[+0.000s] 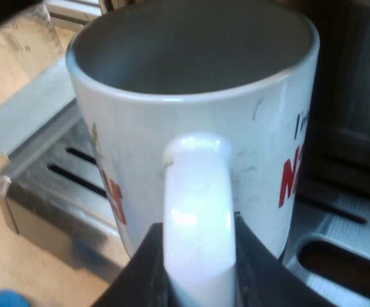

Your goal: Remove mug from coffee machine

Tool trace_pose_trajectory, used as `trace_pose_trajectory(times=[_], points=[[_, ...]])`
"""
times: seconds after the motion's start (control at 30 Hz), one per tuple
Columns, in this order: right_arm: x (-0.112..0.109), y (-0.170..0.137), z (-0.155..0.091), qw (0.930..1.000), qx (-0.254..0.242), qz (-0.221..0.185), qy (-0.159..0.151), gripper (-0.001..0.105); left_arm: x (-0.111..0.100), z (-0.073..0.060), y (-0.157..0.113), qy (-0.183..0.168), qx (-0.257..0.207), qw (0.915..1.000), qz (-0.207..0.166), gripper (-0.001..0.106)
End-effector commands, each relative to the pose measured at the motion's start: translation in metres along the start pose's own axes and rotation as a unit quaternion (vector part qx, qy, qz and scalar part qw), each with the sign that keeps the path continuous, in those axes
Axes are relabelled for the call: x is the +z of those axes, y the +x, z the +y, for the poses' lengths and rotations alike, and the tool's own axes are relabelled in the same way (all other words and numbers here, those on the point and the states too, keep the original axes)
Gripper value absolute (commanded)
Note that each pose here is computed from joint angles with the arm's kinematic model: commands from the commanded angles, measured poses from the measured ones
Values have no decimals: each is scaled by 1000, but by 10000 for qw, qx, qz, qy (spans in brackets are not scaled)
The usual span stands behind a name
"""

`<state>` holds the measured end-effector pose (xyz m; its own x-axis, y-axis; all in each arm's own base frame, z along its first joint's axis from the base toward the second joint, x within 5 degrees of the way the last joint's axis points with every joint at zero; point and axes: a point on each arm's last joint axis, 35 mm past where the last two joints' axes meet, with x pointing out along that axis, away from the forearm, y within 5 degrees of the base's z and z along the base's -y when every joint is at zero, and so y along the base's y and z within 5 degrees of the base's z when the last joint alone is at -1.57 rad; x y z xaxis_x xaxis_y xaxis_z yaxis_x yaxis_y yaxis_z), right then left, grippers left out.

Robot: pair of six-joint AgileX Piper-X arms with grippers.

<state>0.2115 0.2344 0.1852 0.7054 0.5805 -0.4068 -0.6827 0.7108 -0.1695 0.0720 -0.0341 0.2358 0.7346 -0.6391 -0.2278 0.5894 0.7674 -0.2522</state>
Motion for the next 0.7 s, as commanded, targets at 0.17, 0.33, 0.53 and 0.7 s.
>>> trace_pose_trajectory(times=[0.17,0.33,0.53,0.7], points=[[-8,-46,-1,9994,-273,-213,62,0,2,-1,0,57,-86,9999,-67,76],[-8,-69,0,9993,-325,-169,28,0,2,-1,0,57,-86,9999,-67,76],[-3,-102,-3,9989,-448,92,-87,0,1,-2,0,-12,-287,9996,-34,76],[-2,-129,-9,9987,-430,286,38,0,3,-9,-2,17,-1155,9933,69,76]])
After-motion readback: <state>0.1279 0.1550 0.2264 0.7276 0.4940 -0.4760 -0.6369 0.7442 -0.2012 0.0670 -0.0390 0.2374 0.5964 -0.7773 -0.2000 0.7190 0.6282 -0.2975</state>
